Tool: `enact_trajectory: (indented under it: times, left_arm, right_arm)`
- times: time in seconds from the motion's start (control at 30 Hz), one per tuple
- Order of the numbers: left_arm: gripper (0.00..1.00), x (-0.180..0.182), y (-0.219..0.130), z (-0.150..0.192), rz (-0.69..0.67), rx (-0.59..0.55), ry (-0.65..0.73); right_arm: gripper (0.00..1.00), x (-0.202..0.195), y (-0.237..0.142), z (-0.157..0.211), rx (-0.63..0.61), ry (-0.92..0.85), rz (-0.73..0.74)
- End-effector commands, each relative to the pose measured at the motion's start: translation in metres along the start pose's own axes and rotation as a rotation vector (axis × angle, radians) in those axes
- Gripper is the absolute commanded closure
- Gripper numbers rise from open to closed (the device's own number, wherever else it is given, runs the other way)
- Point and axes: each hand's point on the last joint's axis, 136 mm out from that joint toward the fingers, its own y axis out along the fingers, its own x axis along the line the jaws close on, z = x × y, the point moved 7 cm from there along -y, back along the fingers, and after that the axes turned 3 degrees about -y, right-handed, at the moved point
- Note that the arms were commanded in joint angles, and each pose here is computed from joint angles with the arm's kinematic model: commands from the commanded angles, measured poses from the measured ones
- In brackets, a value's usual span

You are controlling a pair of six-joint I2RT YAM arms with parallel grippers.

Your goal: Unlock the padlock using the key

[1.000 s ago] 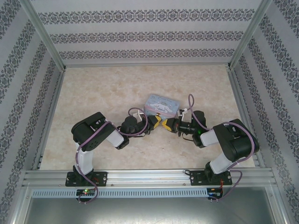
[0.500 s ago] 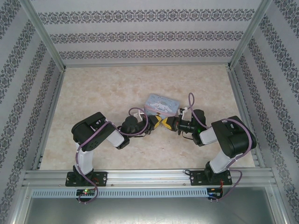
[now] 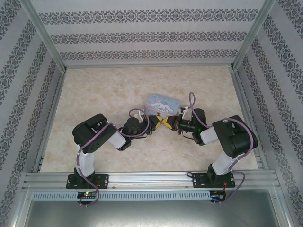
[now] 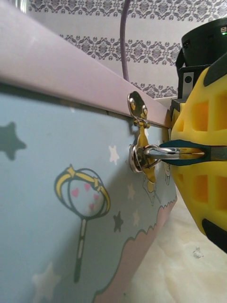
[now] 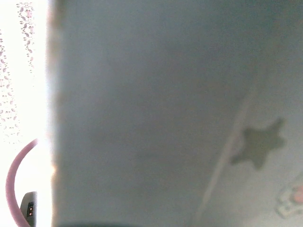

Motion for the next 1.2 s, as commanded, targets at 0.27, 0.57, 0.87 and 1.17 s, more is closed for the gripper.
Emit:
enact_trajectory:
  times: [0.27, 0.57, 0.87, 1.17]
  left_arm:
    - [1.0, -0.013, -0.002, 0.035, 0.082, 0.137, -0.003]
    - [1.0, 0.01, -0.009, 0.02, 0.005, 0.008, -0.021]
    - [1.0, 0.016, -0.009, 0.006, -0.035, -0.05, 0.007]
    - [1.0, 0.017, -0.007, 0.003, -0.052, -0.05, 0.009]
  right_arm:
    - [1.0, 0.01, 0.016, -0.026, -0.095, -0.012, -0.012]
    - [0.62, 0.011, 0.005, -0.024, -0.12, -0.025, -0.012]
    - [0.4, -0.003, -0.02, 0.003, -0.106, -0.024, 0.057]
    - [0.44, -0.001, -0.04, 0.031, -0.076, -0.144, 0.242]
